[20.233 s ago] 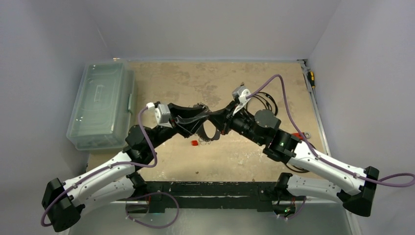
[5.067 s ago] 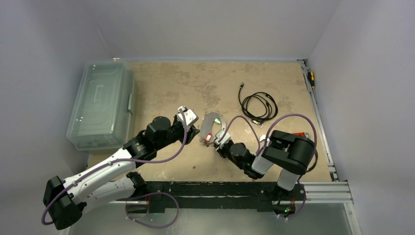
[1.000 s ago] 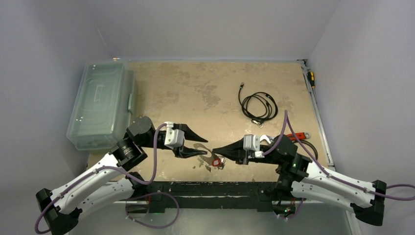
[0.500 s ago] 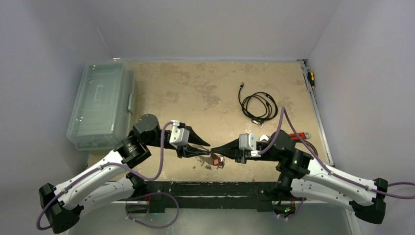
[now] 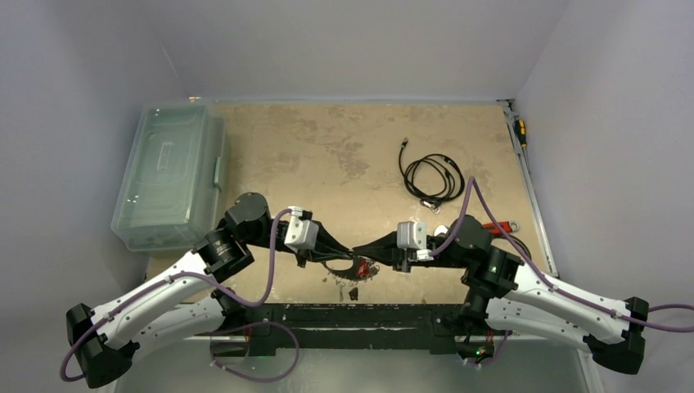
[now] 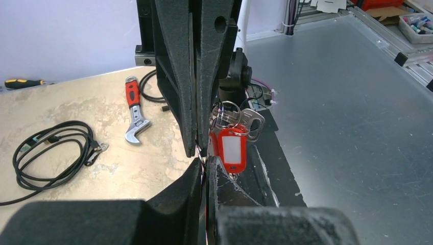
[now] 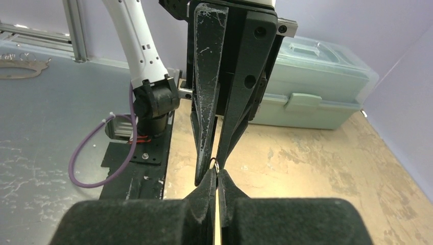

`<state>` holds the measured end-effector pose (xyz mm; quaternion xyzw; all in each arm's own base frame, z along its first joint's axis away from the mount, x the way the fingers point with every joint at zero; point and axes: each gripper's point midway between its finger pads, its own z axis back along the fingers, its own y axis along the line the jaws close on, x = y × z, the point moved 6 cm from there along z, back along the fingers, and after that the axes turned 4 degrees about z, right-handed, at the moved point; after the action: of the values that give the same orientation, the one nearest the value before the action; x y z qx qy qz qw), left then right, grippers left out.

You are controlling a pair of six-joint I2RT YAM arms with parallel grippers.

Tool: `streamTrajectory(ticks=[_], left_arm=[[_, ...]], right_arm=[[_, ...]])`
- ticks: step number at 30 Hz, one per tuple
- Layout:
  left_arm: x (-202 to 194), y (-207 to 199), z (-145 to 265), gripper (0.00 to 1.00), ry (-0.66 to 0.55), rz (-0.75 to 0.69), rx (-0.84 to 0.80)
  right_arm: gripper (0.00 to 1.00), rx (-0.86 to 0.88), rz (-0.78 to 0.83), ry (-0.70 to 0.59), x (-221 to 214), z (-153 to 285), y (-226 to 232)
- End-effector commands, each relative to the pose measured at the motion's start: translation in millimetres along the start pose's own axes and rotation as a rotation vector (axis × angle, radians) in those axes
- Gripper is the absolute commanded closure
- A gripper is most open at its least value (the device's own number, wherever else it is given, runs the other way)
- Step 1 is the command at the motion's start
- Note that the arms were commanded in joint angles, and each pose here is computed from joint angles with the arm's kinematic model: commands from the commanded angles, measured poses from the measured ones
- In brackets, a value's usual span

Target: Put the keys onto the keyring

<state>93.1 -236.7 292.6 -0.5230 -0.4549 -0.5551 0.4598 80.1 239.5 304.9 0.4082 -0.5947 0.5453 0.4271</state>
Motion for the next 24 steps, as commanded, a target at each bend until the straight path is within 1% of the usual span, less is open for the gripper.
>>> streamTrajectory(ticks=[1, 3, 4, 5, 7, 11, 14, 19, 24], left_arm=[[8, 3, 3, 1.0, -0.04, -0.056, 0.06], [12, 3, 5, 1.0, -0.072, -0.068, 0.084], [12, 3, 6, 1.0, -0.086, -0.071, 0.097], [13, 2, 7, 1.0, -0.1, -0.069, 0.103], [13, 3, 8, 1.0, -0.114, -0.077, 0.119], [12, 6, 9, 1.0, -0.123, -0.089, 0.144], [10, 6, 9, 1.0, -0.124, -0.097, 0.149], [9, 8, 10, 1.0, -0.126, -0.106, 0.168], [9, 9, 12, 1.0, -0.137, -0.114, 0.195]], right_arm=[[0.85, -0.085, 0.05, -0.125, 42, 4, -15], [0.54, -0.13, 0.025, -0.121, 42, 7, -19], [0.43, -0.143, 0.01, -0.116, 42, 9, -19], [0.38, -0.148, 0.005, -0.115, 44, 11, -19], [0.32, -0.15, -0.011, -0.12, 46, 15, -18], [0.28, -0.162, -0.069, -0.139, 49, 23, -14], [0.29, -0.158, -0.124, -0.125, 45, 22, -11], [0.35, -0.169, -0.215, -0.083, 36, 11, -12], [0.41, -0.14, -0.255, -0.03, 30, -3, -14]])
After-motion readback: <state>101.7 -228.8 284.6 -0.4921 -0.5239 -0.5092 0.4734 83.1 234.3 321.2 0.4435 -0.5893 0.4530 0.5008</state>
